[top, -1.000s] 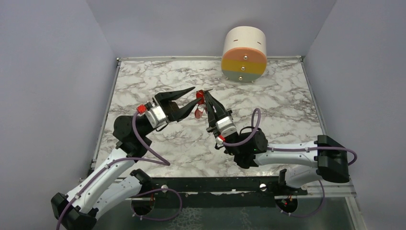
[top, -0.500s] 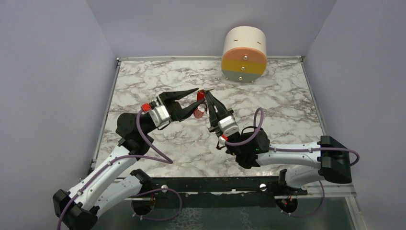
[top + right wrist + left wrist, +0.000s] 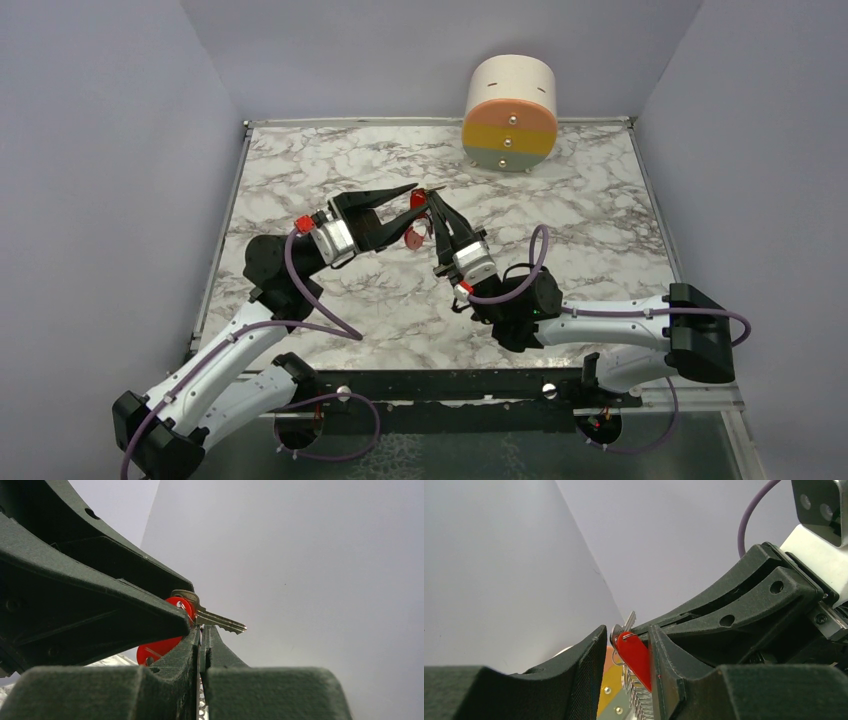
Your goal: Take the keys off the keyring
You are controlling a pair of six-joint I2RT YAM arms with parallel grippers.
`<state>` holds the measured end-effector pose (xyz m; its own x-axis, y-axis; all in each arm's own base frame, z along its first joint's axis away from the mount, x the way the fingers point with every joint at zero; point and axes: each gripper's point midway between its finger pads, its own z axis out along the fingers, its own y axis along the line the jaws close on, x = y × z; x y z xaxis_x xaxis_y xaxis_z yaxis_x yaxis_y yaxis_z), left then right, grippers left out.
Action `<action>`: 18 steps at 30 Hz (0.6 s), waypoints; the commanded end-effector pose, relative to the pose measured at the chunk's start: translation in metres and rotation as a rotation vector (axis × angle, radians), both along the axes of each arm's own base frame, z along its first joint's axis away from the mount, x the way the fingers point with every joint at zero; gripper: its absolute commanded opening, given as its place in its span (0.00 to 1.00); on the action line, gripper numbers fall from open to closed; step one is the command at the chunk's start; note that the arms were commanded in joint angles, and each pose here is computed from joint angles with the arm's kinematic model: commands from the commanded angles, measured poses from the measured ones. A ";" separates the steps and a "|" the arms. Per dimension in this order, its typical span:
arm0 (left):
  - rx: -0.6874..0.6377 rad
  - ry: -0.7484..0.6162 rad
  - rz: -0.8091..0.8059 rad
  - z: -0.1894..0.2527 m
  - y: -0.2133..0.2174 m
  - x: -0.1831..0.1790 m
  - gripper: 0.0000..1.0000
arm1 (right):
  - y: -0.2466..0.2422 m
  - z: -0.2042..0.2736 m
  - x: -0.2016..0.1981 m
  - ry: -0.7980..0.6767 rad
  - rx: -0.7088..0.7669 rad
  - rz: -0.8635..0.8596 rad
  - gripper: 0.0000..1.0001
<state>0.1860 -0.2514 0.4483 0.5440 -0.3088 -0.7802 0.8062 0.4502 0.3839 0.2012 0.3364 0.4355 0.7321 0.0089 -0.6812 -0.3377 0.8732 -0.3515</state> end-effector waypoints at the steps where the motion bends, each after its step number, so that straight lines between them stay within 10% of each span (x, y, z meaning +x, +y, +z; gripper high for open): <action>1: -0.022 -0.040 -0.024 0.016 0.001 -0.008 0.38 | -0.007 0.012 -0.007 -0.015 0.043 0.024 0.01; 18: -0.015 -0.046 -0.029 0.016 -0.003 -0.004 0.22 | -0.008 0.012 -0.010 -0.012 0.031 0.044 0.01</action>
